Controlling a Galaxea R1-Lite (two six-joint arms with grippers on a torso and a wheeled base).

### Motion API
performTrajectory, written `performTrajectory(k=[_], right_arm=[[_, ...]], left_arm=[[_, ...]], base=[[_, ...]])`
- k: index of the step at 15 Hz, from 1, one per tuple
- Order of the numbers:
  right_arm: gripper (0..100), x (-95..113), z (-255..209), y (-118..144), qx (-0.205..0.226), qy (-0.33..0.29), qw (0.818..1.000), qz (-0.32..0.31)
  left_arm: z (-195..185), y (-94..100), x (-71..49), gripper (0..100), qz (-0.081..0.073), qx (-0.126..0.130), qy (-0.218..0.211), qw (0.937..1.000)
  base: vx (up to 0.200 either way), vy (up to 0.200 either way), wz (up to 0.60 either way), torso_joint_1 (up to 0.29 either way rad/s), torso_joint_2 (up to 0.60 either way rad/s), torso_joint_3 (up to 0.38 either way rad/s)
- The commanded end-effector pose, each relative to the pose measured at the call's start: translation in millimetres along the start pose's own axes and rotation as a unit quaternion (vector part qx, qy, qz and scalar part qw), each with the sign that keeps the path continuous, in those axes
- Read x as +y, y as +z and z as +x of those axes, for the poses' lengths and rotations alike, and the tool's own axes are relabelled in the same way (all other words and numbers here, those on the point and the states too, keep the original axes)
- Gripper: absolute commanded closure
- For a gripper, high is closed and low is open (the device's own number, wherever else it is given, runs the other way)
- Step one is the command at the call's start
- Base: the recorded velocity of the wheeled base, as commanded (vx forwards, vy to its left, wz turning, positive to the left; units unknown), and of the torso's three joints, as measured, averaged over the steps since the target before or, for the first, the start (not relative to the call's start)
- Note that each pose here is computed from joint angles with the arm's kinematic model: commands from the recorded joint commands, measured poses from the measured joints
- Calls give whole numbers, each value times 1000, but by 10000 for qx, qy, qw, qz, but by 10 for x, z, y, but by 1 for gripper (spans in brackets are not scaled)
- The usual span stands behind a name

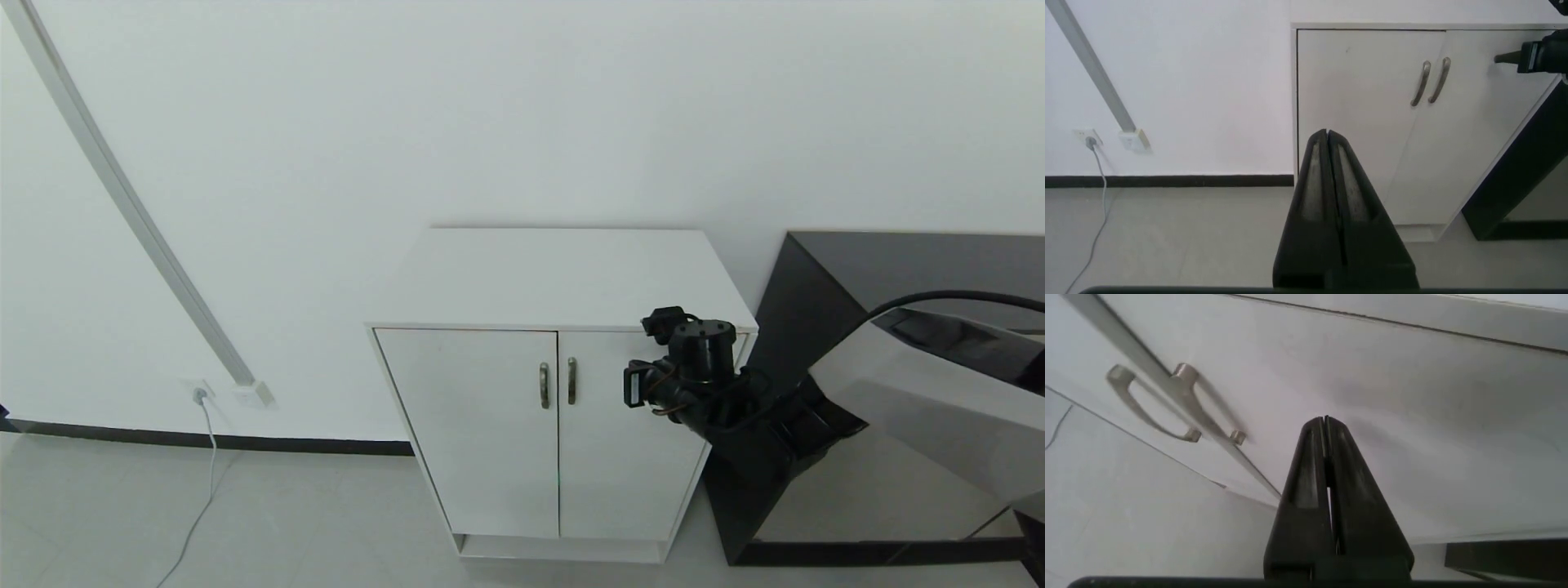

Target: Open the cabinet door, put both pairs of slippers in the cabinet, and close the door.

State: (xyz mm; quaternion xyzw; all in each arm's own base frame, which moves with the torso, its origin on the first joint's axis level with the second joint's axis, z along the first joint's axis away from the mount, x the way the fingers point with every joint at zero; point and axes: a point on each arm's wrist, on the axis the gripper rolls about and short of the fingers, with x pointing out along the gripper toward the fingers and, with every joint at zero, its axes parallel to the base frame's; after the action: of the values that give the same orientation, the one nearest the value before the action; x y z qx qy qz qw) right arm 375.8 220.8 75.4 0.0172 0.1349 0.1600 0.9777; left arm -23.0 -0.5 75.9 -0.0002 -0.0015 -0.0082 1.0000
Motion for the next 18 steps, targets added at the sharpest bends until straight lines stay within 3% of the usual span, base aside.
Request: performTrajectory(k=[1,3,7,10,13,15,18], right_arm=[[100,111,-642,444,-393,241,9989,34],[100,63,-961,598,-559,124,9983,65],[100,-220,-1444,622,-645,-841,9943,127],[100,-669,-1841,592,-678,-1994,9776,41],[100,-984,-2225,416,-530,-2631,9632,106],[100,-1071,-2460,329,-491,-2804,9586,-7],[100,-1049,-2835,199,-555,-2584,9640,-292]], left_arm=[[1,0,0,100,2,7,-2,10000],[1,0,0,100,10,7,-2,10000],[1,0,0,100,10,7,-2,10000],[1,0,0,100,10,7,-2,10000],[1,0,0,100,10,7,-2,10000],[1,0,0,100,10,7,-2,10000],[1,0,0,100,10,7,-2,10000]], base=[[0,0,0,0,0,0],[0,0,0,0,0,0],[0,0,0,0,0,0],[0,0,0,0,0,0],[0,0,0,0,0,0],[0,0,0,0,0,0],[0,0,0,0,0,0]])
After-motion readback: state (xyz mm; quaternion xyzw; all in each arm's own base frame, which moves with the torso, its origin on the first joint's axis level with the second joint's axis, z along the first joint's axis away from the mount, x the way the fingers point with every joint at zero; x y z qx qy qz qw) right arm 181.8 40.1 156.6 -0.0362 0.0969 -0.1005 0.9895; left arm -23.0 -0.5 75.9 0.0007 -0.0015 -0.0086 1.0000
